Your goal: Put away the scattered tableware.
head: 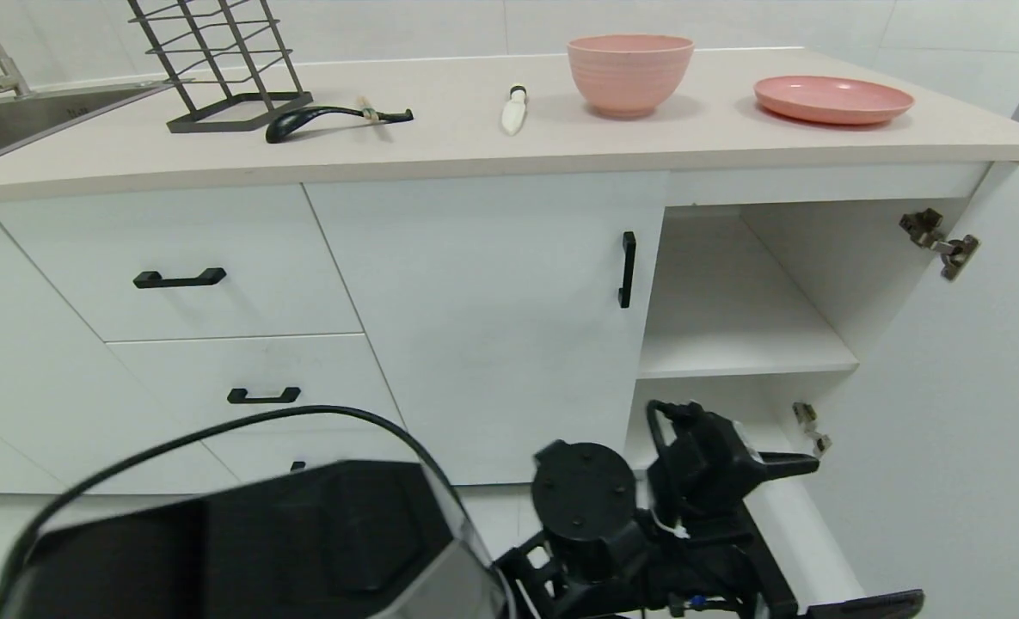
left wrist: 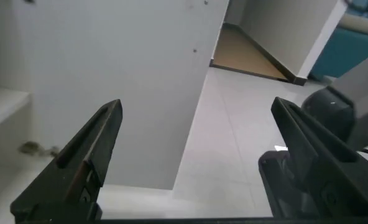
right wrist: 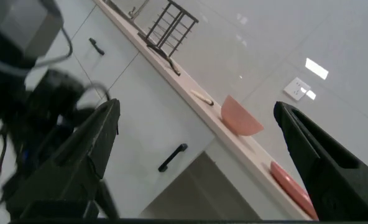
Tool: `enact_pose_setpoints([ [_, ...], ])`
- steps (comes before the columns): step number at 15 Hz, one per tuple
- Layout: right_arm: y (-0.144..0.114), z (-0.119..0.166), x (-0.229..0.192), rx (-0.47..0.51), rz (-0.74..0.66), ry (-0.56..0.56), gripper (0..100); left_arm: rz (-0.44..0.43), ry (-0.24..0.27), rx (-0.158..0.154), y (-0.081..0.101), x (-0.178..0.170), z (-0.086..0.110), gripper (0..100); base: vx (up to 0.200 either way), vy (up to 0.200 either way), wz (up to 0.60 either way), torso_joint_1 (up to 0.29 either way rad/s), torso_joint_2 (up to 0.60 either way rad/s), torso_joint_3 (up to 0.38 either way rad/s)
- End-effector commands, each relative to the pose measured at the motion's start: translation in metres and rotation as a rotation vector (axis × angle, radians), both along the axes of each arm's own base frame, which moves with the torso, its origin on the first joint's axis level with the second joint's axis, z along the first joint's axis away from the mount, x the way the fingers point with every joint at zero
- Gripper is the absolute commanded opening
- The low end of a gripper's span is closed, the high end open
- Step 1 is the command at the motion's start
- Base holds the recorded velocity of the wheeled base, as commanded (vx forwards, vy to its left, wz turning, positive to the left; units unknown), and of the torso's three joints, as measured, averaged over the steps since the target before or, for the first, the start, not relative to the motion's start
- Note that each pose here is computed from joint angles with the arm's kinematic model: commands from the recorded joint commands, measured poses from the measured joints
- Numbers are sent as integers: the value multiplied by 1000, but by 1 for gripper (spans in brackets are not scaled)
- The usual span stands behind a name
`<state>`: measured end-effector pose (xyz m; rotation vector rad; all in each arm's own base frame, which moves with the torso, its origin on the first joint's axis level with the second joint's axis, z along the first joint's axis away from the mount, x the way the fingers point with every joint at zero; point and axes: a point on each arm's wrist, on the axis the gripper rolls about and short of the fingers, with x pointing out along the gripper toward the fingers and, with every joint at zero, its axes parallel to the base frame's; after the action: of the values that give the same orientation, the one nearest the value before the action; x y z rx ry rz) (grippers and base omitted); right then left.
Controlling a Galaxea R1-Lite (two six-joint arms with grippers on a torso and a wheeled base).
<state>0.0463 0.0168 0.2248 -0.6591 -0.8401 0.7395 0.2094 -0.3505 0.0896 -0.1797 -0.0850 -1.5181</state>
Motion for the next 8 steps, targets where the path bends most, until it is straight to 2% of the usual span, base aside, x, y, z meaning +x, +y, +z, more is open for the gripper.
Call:
enact_pose_setpoints([
  [1, 0, -9, -2, 2, -2, 26, 100, 91, -61, -59, 88, -22, 68, 100, 0, 0, 0, 0, 0, 0],
  [3, 0, -18, -4, 4, -3, 57, 100, 149, -75, -77, 133, -37, 87, 100, 0, 0, 0, 0, 0, 0],
  [4, 0, -21, -5, 4, -3, 64, 100, 180, -92, -94, 149, -40, 95, 100, 0, 0, 0, 0, 0, 0],
  [5, 0, -23, -5, 6, -4, 80, 100, 246, -125, -125, 178, -45, 108, 100, 0, 0, 0, 0, 0, 0],
  [6, 0, -23, -6, 10, -10, 80, 100, 295, -150, -144, 197, -50, 115, 100, 0, 0, 0, 0, 0, 0],
  [8, 0, -23, -8, 18, -20, 76, 100, 395, -187, -163, 235, -66, 119, 100, 0, 0, 0, 0, 0, 0],
])
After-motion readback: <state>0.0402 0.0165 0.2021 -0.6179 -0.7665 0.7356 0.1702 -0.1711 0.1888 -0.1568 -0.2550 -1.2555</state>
